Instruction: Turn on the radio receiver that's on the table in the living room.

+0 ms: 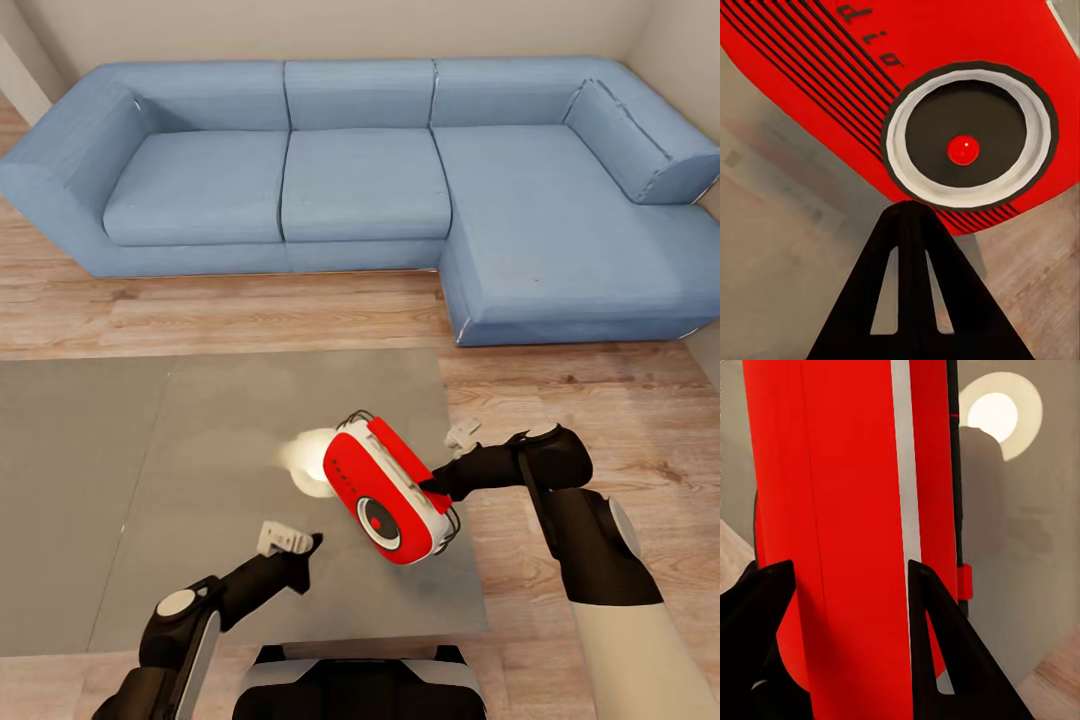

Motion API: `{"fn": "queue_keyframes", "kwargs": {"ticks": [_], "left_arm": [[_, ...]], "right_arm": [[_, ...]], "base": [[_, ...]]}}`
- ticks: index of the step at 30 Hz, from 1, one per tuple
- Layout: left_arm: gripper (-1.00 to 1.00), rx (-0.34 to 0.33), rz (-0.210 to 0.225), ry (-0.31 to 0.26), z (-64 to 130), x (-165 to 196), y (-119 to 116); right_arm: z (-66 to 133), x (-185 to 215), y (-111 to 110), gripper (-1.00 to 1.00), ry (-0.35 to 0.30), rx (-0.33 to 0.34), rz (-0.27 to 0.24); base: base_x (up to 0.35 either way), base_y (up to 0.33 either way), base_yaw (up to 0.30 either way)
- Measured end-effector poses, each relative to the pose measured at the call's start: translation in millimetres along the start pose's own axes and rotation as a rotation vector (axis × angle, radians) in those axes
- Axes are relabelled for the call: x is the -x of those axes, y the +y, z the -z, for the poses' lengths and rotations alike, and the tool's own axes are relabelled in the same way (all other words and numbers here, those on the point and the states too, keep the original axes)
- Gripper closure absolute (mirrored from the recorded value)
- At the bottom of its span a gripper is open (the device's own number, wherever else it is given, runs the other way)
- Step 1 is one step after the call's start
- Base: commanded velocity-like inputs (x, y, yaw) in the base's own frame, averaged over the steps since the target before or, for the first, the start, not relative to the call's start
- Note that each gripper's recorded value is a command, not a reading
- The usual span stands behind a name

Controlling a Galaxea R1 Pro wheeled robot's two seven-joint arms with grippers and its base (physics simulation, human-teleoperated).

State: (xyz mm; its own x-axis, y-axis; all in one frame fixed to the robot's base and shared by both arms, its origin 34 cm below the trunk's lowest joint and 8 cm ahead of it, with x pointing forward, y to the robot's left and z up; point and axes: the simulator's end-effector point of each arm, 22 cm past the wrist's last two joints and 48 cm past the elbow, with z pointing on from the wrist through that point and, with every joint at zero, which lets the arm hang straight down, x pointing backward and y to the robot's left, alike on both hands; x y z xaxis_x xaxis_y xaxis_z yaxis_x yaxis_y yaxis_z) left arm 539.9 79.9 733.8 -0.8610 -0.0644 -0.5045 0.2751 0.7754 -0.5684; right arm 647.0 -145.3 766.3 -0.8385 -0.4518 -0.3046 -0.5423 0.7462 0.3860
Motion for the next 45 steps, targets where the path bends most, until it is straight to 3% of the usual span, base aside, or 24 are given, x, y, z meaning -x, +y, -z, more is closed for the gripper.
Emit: {"fn": "queue_keyframes", "kwargs": {"ticks": [4,8,13,28,34,39,45], "left_arm": [[1.00,-0.014,0.014,-0.025,-2.1,9.8,-2.9],[1.00,-0.053,0.067,-0.073,-2.1,23.5,-10.5],[1.00,-0.063,0.089,-0.073,-2.3,24.0,-12.6],[1.00,-0.077,0.089,-0.090,-6.4,35.6,-16.6],[1.00,-0.127,0.117,-0.075,-16.0,33.5,-41.4],[1.00,-0.192,0.091,-0.035,-26.9,24.9,-75.8],[1.00,-0.207,0.085,-0.025,-29.1,22.2,-83.5]], "right_arm": [[-0.5,0.7,1.7,1.00,0.001,0.002,0.005],[-0.3,0.8,1.6,1.00,0.000,0.001,0.005],[-0.1,1.0,1.7,1.00,0.000,0.002,0.004],[-0.6,-0.9,-0.7,1.00,0.008,-0.010,0.007],[-0.9,-1.0,-0.5,1.00,0.009,-0.011,0.006],[-1.4,-0.2,1.0,1.00,0.008,-0.008,0.006],[-1.2,-0.6,0.4,1.00,0.009,-0.009,0.006]], "base": [[0.000,0.000,0.000],[0.000,0.000,0.000],[0.000,0.000,0.000],[0.000,0.000,0.000],[0.000,0.000,0.000],[0.000,0.000,0.000],[0.000,0.000,0.000]]}}
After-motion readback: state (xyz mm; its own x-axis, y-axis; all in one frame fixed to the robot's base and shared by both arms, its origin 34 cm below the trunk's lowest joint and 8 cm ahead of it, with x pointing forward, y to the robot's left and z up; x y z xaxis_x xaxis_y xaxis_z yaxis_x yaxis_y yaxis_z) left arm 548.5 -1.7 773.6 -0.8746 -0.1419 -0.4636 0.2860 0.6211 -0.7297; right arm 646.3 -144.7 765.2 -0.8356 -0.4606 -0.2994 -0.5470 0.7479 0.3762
